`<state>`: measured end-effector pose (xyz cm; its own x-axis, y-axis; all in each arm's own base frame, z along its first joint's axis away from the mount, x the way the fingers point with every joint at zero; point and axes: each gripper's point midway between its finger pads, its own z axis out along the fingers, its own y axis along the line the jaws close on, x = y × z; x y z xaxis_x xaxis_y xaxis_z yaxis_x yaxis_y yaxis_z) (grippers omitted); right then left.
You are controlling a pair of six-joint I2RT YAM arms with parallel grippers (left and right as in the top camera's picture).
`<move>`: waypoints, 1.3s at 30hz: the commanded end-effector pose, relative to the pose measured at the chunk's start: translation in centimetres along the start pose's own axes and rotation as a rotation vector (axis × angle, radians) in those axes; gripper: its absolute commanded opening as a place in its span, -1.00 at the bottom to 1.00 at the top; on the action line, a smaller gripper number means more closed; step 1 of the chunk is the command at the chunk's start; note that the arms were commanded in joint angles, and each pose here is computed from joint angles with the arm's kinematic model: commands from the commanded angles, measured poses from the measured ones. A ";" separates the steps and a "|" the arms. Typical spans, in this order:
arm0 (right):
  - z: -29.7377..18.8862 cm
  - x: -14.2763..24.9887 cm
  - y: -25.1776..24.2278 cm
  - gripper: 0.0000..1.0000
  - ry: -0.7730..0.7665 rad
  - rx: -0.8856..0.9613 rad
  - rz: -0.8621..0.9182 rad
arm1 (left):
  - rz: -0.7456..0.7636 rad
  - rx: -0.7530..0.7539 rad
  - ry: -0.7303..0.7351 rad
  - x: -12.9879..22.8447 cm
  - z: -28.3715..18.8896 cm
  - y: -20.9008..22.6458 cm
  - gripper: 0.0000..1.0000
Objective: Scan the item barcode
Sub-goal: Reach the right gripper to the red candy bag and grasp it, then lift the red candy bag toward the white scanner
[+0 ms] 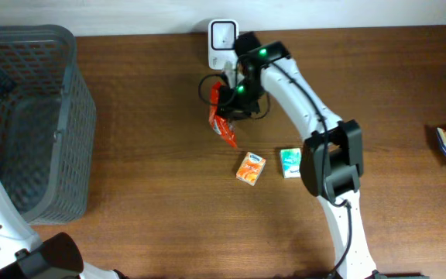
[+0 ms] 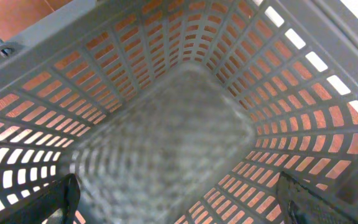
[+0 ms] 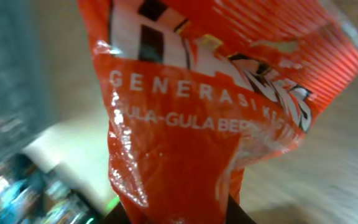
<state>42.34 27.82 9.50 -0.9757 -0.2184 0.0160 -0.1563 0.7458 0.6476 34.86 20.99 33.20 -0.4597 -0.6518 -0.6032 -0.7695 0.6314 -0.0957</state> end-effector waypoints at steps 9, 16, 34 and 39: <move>-2.1 -1.0 -5.5 -0.68 -0.066 0.245 0.122 | -0.015 -0.007 -0.003 -0.2 0.0 0.3 0.98; -6.5 -2.3 -12.9 0.28 -0.224 0.817 0.169 | -0.015 -0.007 -0.003 -0.2 0.0 0.3 0.98; -1.5 -0.5 -13.1 -0.92 -0.133 0.588 0.293 | -0.015 -0.007 -0.003 -0.2 0.0 0.3 0.98; -4.8 -4.2 -10.0 -0.92 -0.246 0.569 0.122 | -0.015 -0.007 -0.003 -0.2 0.0 0.3 0.98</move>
<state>46.13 17.67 3.79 -0.9973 0.0613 -0.0400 0.0561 0.9912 0.1201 34.84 21.00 33.20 -0.4597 -0.6520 -0.6029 -0.7698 0.6311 -0.0955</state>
